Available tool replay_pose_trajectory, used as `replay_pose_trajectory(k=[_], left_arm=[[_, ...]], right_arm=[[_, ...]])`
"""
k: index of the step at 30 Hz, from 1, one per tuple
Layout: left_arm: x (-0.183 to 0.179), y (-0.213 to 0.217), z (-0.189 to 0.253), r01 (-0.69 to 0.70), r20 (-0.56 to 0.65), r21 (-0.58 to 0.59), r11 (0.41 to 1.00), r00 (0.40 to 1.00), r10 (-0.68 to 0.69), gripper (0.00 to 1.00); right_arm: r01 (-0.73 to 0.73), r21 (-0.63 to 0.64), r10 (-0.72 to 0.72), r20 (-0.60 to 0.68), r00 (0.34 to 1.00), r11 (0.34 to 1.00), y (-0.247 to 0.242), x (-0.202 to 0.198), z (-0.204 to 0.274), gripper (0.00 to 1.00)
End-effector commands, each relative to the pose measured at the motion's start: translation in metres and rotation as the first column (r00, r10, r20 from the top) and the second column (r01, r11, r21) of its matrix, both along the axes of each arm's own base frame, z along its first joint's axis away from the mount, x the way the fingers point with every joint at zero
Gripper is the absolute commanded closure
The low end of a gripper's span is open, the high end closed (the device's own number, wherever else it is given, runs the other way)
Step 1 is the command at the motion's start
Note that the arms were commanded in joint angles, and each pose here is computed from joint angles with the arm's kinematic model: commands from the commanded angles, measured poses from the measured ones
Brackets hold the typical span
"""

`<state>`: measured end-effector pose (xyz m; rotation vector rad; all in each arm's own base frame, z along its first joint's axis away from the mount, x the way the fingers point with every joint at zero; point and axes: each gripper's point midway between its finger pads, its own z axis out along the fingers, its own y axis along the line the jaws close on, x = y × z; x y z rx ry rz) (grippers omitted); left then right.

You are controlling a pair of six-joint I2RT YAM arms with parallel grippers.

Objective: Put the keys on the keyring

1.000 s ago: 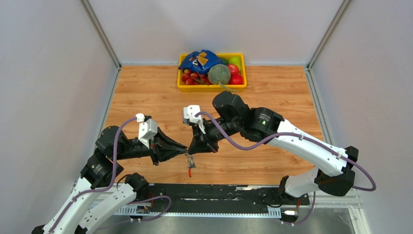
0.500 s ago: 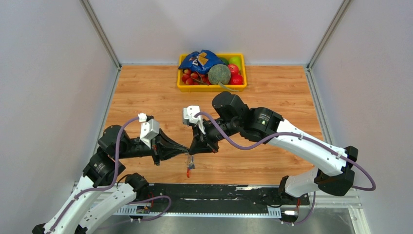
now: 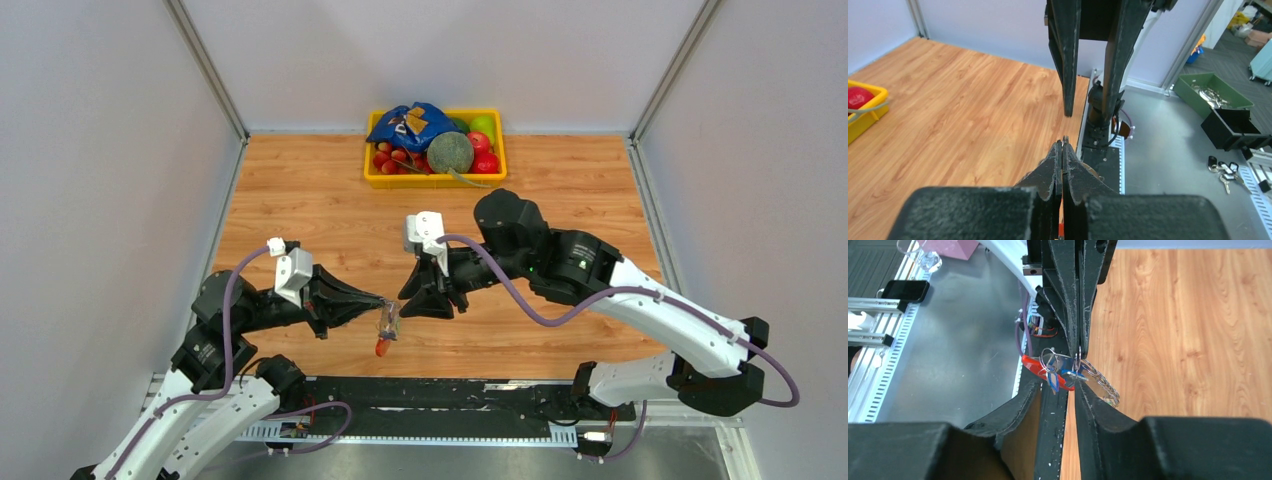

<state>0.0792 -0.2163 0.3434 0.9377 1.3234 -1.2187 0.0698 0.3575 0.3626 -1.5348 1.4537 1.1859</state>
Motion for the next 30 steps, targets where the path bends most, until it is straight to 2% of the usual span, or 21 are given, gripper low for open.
replay_pose_trajectory(k=[1, 14, 24, 30], left_arm=[[-0.004, 0.003, 0.031, -0.001, 0.072, -0.12, 0.993, 0.997, 0.01, 1.0], [-0.013, 0.01, 0.061, 0.021, 0.12, -0.307, 0.951, 0.993, 0.017, 1.0], [-0.016, 0.012, 0.069, 0.034, 0.133, -0.339, 0.94, 0.991, 0.013, 1.0], [-0.017, 0.012, 0.071, 0.042, 0.139, -0.349, 0.936, 0.99, 0.007, 1.0]], right_arm=[[0.046, 0.108, -0.05, 0.04, 0.998, 0.993, -0.005, 0.002, 0.027, 0.65], [0.072, 0.228, -0.08, 0.027, 0.996, 0.971, 0.001, 0.002, 0.048, 0.67], [0.07, 0.271, -0.082, 0.035, 0.996, 0.96, 0.007, 0.002, 0.058, 0.71], [0.054, 0.281, -0.066, 0.032, 0.997, 0.958, 0.012, -0.003, 0.061, 0.79]])
